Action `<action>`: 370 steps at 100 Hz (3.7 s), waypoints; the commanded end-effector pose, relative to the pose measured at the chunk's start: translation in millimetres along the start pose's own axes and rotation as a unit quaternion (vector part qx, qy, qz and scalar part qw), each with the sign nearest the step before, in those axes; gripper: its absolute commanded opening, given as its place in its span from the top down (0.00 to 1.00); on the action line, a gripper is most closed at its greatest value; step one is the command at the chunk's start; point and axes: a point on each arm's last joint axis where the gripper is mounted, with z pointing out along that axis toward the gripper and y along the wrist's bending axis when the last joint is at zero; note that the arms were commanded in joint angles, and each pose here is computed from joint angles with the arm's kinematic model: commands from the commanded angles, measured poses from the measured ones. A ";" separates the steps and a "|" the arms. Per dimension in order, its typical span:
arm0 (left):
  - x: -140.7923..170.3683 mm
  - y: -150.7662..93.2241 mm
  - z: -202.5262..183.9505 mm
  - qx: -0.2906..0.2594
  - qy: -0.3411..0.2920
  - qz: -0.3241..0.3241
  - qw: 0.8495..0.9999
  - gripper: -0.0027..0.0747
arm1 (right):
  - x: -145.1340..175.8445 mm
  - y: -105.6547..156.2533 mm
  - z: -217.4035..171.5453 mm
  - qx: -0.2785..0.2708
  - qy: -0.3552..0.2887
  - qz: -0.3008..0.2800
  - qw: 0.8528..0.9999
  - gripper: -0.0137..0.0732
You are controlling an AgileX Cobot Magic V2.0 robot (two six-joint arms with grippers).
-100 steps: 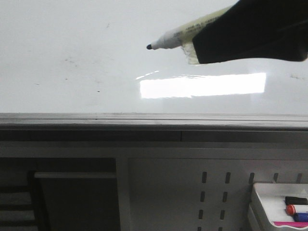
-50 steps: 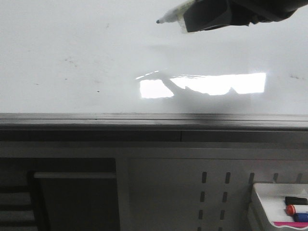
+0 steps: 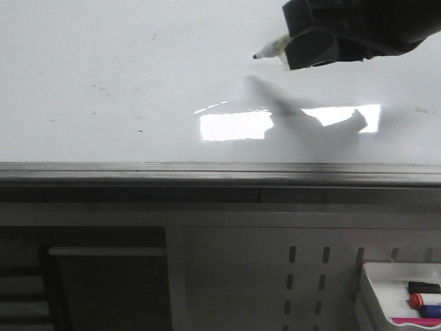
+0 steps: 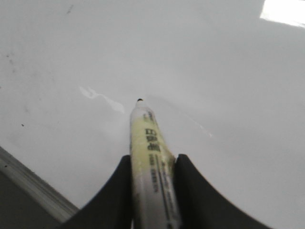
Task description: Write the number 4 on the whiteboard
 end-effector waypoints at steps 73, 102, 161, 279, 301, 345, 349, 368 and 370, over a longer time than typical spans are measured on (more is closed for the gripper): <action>-12.2 3.6 -0.6 -0.018 -0.031 -0.018 0.999 0.99 | -3.2 -4.5 14.8 0.010 0.001 0.009 1.000 0.91; -12.2 3.6 -0.6 -0.018 -0.031 -0.018 0.999 0.99 | 6.5 35.6 29.2 -0.048 0.021 0.011 0.999 0.91; -12.2 3.6 -0.6 -0.018 -0.031 -0.018 0.999 0.99 | 4.8 15.6 16.2 -0.032 0.046 0.036 0.998 0.91; -12.2 3.6 -0.6 -0.018 -0.031 -0.017 0.999 0.99 | -40.0 -17.0 -46.3 0.002 -0.029 0.075 0.997 0.91; -12.2 3.6 -0.6 -0.018 -0.031 -0.017 0.999 0.99 | -31.5 -17.3 -23.4 0.006 -0.009 0.077 0.997 0.92; -12.2 3.6 -0.6 -0.018 -0.031 -0.017 0.999 0.99 | -25.1 -18.7 -8.1 0.013 0.002 0.078 0.997 0.92; -12.1 3.7 -0.6 -0.018 -0.031 -0.016 0.999 0.99 | -23.4 -18.6 -5.8 0.012 0.007 0.078 0.997 0.92; -12.1 3.7 -0.6 -0.018 -0.031 -0.016 0.999 0.99 | -18.7 -18.0 0.1 0.010 0.022 0.079 0.997 0.92; -12.1 3.7 -0.6 -0.018 -0.031 -0.016 0.999 0.99 | -18.7 -18.0 0.1 0.010 0.022 0.079 0.997 0.92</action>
